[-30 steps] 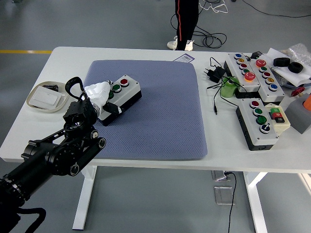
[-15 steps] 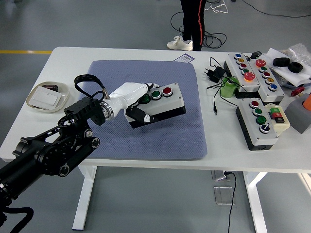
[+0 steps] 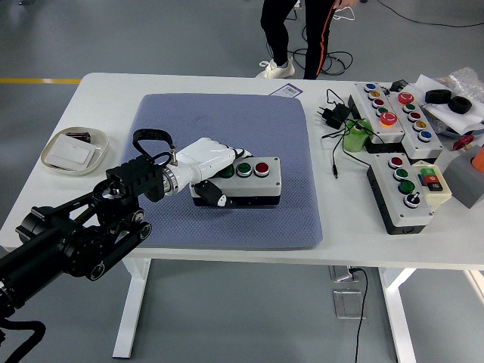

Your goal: Pick up the button,place it on the desk,press the button,press the button

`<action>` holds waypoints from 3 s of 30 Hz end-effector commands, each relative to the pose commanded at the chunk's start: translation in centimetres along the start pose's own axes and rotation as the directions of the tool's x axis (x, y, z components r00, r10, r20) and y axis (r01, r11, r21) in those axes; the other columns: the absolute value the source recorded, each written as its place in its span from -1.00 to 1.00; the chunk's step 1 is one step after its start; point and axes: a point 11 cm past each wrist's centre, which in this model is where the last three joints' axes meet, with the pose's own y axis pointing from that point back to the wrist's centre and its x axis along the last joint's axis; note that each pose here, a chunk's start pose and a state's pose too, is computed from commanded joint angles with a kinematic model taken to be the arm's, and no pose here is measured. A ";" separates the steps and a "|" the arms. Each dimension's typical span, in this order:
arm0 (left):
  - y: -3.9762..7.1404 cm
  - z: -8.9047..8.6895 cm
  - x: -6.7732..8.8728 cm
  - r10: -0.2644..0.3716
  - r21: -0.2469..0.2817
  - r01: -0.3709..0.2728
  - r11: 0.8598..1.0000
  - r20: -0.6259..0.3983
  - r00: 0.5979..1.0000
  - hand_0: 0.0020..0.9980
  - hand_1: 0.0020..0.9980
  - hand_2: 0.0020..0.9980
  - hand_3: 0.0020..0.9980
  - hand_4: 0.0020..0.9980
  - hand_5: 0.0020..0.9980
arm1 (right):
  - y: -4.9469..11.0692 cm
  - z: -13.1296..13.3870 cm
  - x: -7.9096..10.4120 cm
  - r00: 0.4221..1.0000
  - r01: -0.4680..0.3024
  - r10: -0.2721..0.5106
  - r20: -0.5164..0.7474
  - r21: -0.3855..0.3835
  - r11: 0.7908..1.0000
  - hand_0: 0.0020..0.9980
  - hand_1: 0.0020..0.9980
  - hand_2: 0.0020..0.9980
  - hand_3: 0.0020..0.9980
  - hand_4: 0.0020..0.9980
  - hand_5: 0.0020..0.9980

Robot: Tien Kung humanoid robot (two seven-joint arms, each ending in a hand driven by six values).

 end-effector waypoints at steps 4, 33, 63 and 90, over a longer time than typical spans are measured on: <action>0.0 -0.6 -0.5 -0.038 0.018 0.038 0.999 0.012 0.999 -0.04 -0.19 -0.24 -0.19 0.22 -1.00 | 0.0 0.0 0.0 1.000 0.000 0.000 0.000 0.000 1.000 0.29 0.07 0.25 0.23 -0.48 -0.41; 0.3 -1.0 -0.5 -0.141 0.068 0.163 0.984 -0.258 0.956 1.00 1.00 1.00 1.00 1.00 -0.41 | -0.2 0.5 0.2 1.000 -0.004 0.004 0.003 -0.010 1.000 0.29 0.07 0.25 0.23 -0.47 -0.42; 4.8 1.8 8.3 0.058 0.228 -0.018 0.973 -0.170 0.984 -0.55 -0.94 -0.87 0.57 0.11 -1.00 | 0.0 0.0 -0.1 1.000 0.003 -0.003 0.007 0.002 1.000 0.29 0.07 0.25 0.23 -0.47 -0.42; 3.9 4.4 4.2 -0.137 0.172 0.165 0.971 -0.165 0.977 -0.76 -1.00 -0.96 0.56 0.07 -1.00 | 0.1 -0.2 -0.2 1.000 0.004 -0.004 0.005 0.004 1.000 0.29 0.07 0.25 0.23 -0.47 -0.42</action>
